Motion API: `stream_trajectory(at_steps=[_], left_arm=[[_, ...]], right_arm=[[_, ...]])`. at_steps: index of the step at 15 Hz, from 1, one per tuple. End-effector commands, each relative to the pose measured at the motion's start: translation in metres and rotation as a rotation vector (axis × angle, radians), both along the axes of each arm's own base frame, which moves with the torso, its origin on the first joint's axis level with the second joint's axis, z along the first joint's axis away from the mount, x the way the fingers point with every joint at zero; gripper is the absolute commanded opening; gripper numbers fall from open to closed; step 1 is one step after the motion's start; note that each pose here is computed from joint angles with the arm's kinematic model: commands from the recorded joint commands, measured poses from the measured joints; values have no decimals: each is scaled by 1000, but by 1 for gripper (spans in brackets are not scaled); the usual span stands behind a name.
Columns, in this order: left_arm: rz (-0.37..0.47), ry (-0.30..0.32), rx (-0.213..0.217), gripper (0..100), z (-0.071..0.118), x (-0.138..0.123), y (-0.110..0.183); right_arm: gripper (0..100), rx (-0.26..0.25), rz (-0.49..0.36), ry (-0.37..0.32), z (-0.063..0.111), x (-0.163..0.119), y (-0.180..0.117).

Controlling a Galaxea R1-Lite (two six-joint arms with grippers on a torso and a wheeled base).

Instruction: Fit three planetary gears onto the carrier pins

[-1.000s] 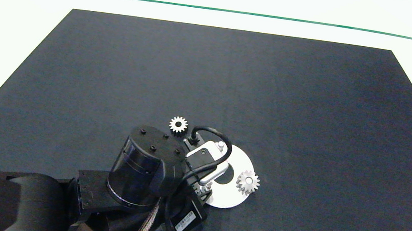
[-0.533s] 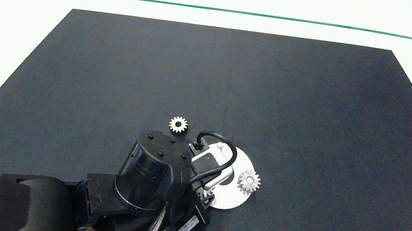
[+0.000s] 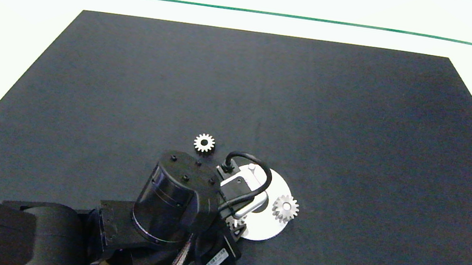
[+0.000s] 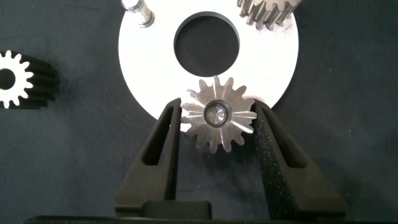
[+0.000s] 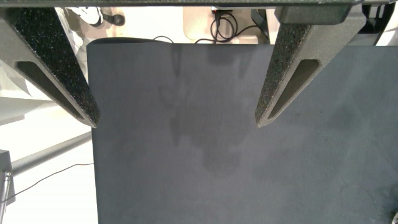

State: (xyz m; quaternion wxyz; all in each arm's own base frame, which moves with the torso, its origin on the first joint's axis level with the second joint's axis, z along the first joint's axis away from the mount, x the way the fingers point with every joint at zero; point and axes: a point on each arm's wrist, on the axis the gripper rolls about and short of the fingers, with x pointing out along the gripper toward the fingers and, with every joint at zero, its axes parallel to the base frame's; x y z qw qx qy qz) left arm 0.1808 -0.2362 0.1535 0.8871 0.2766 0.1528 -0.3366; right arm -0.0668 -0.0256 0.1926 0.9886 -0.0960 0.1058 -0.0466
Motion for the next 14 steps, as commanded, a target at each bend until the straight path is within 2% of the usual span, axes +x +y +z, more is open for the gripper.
stream_trajectory(at_steps=[1, 4, 5, 6, 8, 10, 11, 12, 14], left_arm=[[1, -3, 1, 100, 0, 0, 0], [1, -9, -1, 100, 5, -3, 5], [2, -29, -33, 100, 21, -8, 11], [7, -34, -35, 100, 35, -11, 19], [17, -27, -34, 100, 77, -21, 35], [79, -34, -44, 100, 109, -7, 48], [104, -55, -77, 100, 124, 4, 53], [117, -45, -88, 100, 125, 21, 56], [126, 0, -65, 100, 111, 43, 55]], right_arm=[[100, -3, -1, 5, 0, 0, 0], [100, -3, 0, 5, 0, 0, 0], [100, -2, 0, 6, -1, 0, 0], [100, -2, 0, 8, -1, 1, 0], [100, -2, 1, 11, -1, 1, 0], [100, -2, 1, 9, -1, 1, 0], [100, -2, 0, 6, -1, 0, 0], [100, -1, 0, 5, -1, 0, 0], [100, 1, -2, -4, 1, -1, 0]])
